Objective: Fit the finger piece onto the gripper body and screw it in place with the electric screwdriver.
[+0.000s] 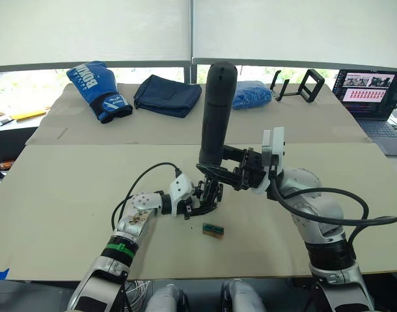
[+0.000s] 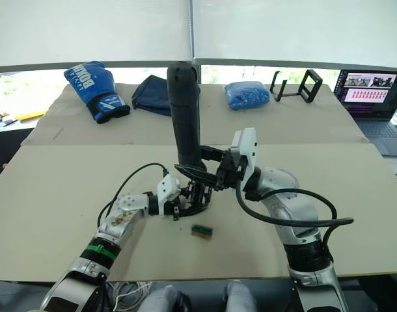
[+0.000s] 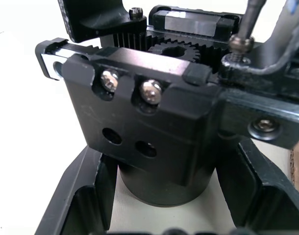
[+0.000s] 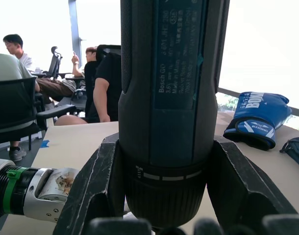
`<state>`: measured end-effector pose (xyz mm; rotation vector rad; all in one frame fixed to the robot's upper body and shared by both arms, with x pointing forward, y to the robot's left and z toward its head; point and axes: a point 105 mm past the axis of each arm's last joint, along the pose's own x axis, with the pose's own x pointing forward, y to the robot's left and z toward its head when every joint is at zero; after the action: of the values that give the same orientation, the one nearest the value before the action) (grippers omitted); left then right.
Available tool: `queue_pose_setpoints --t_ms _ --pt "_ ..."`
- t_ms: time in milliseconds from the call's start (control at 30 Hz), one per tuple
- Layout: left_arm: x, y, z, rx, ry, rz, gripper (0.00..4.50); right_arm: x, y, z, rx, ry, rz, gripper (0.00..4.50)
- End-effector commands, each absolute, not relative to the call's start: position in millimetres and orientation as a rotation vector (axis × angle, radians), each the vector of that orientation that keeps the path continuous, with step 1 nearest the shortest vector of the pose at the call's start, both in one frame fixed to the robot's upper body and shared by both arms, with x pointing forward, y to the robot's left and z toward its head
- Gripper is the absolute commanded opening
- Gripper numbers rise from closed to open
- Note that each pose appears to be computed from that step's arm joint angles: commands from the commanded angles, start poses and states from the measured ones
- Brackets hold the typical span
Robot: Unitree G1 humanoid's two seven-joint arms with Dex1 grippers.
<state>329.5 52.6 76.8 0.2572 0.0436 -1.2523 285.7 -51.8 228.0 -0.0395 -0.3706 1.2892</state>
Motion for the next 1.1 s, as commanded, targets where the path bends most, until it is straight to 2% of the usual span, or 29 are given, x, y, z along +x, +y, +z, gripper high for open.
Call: queue_pose_setpoints --t_ms 33,633,1100 --pt "329 50 78 0.266 0.033 -1.263 2.33 282 -53 230 -0.062 -0.390 1.288 1.91" --pt "327 47 76 0.260 0.040 -1.269 2.33 289 -49 190 -0.044 -0.178 1.251 1.91" --pt "326 47 75 0.254 0.041 -1.267 2.33 302 -46 174 0.009 -0.079 1.193 1.91"
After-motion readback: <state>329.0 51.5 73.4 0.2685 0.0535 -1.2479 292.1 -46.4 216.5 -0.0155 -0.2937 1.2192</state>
